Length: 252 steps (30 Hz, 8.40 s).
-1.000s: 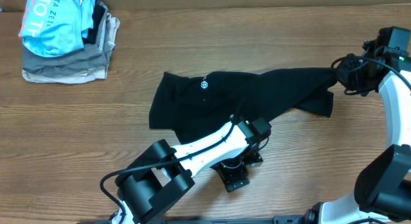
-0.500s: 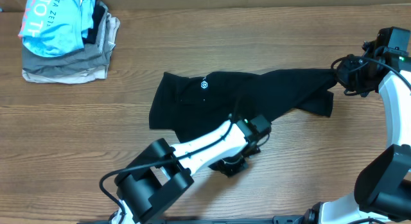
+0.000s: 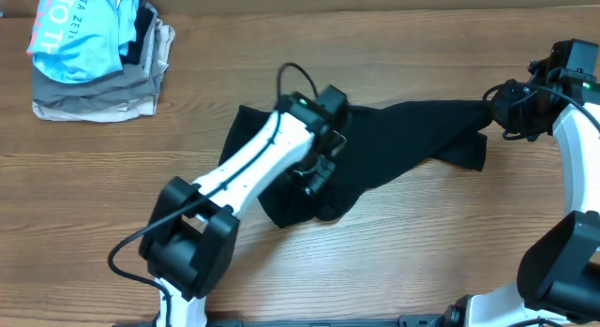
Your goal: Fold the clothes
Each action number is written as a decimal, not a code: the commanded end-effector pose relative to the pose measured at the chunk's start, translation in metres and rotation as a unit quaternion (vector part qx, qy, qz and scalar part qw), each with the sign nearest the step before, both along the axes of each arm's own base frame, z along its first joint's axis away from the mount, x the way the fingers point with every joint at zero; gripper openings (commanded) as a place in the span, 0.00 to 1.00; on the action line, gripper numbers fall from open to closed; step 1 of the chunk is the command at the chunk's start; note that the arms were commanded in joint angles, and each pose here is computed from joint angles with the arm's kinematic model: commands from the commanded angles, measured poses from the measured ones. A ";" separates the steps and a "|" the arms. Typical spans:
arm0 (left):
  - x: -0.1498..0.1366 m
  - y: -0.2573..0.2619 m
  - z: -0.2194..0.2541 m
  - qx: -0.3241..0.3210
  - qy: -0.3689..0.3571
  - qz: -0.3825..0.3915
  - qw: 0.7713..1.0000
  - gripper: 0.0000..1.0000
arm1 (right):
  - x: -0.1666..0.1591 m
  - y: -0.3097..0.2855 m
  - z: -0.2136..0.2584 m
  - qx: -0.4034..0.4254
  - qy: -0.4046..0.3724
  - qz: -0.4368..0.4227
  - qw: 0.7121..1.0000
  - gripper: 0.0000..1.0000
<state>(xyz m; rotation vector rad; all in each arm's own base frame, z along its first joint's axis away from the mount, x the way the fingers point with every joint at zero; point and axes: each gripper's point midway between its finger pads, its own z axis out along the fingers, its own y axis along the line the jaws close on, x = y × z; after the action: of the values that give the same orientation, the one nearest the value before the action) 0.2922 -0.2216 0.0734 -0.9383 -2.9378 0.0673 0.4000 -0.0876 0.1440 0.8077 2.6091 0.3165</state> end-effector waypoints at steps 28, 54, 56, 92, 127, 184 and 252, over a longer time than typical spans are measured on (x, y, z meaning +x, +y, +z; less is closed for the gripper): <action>0.008 0.014 -0.035 0.007 -0.013 0.120 0.993 0.83 | -0.001 -0.001 0.014 -0.013 -0.011 0.013 1.000 0.04; -0.021 0.000 -0.043 -0.012 0.038 0.115 0.993 0.30 | -0.004 -0.001 0.012 -0.013 -0.005 0.012 1.000 0.04; -0.021 -0.003 -0.044 -0.020 0.040 0.115 0.992 0.06 | -0.004 -0.001 0.012 -0.013 -0.004 0.012 1.000 0.04; 0.121 0.141 0.301 -0.149 -0.317 0.271 0.897 0.04 | -0.080 0.024 0.151 -0.066 -0.136 0.046 0.987 0.04; -0.033 0.270 0.491 -0.140 -0.604 0.370 0.691 0.04 | -0.167 0.037 0.333 -0.152 -0.265 0.032 0.951 0.04; 0.259 0.185 0.056 -0.048 -0.179 0.305 0.934 0.04 | 0.076 -0.010 -0.044 0.008 0.050 0.080 0.996 0.04; 0.076 0.173 0.326 -0.143 -0.327 0.307 0.882 1.00 | -0.133 0.046 0.224 -0.037 -0.118 0.023 0.992 0.68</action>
<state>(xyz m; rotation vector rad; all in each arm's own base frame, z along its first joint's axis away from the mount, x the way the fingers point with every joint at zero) 0.3878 -0.0484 0.4001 -0.0360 -3.8489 0.2308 0.2876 -0.0454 0.3560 0.6075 2.4798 0.3166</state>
